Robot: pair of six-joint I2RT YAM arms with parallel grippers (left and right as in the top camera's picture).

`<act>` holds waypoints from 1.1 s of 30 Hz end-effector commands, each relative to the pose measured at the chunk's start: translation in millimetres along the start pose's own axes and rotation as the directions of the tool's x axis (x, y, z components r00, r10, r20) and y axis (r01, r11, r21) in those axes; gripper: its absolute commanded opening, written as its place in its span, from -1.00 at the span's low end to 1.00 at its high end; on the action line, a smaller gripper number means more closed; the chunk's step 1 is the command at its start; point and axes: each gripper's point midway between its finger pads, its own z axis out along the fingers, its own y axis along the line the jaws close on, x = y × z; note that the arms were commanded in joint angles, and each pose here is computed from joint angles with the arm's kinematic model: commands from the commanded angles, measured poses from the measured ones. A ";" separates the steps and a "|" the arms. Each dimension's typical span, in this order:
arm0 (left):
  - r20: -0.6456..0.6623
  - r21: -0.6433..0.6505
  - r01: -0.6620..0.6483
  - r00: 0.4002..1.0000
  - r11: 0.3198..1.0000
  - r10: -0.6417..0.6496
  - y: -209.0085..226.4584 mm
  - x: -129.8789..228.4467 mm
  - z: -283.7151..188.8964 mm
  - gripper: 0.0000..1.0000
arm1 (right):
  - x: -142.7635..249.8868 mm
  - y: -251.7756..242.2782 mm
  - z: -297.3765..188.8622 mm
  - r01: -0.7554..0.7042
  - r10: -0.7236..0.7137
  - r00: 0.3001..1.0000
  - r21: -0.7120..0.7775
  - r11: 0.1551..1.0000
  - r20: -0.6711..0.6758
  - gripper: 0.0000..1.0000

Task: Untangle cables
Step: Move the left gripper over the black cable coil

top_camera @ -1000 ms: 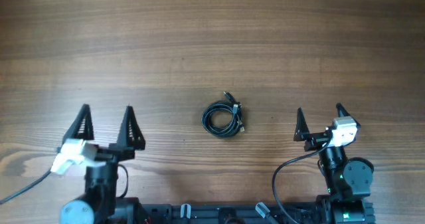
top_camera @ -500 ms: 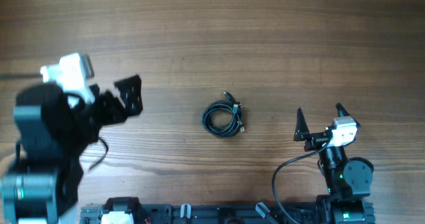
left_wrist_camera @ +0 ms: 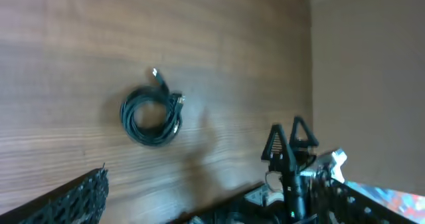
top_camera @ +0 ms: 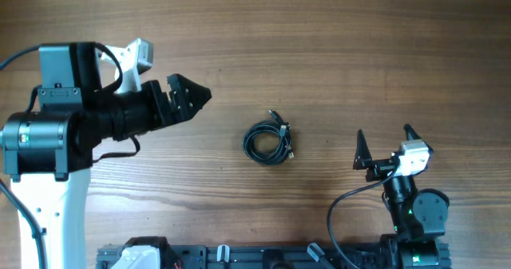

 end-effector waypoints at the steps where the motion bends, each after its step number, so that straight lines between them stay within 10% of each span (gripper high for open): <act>1: -0.035 -0.061 0.041 0.998 0.997 -0.044 9.8 8.9 -0.6 1.00 | -0.4 -1.0 -0.1 0.003 -0.003 1.000 0.004 1.000 0.003 1.00; 12: -0.338 -0.217 0.041 0.934 0.975 -0.114 22.0 44.8 70.0 1.00 | -0.4 -1.1 -0.1 0.003 -0.003 1.000 0.004 1.000 0.003 1.00; 33: -0.393 -0.491 -0.047 0.903 0.870 -0.172 52.8 60.6 140.1 1.00 | -0.4 -1.1 -0.1 0.002 -0.002 1.000 0.004 1.000 0.003 0.99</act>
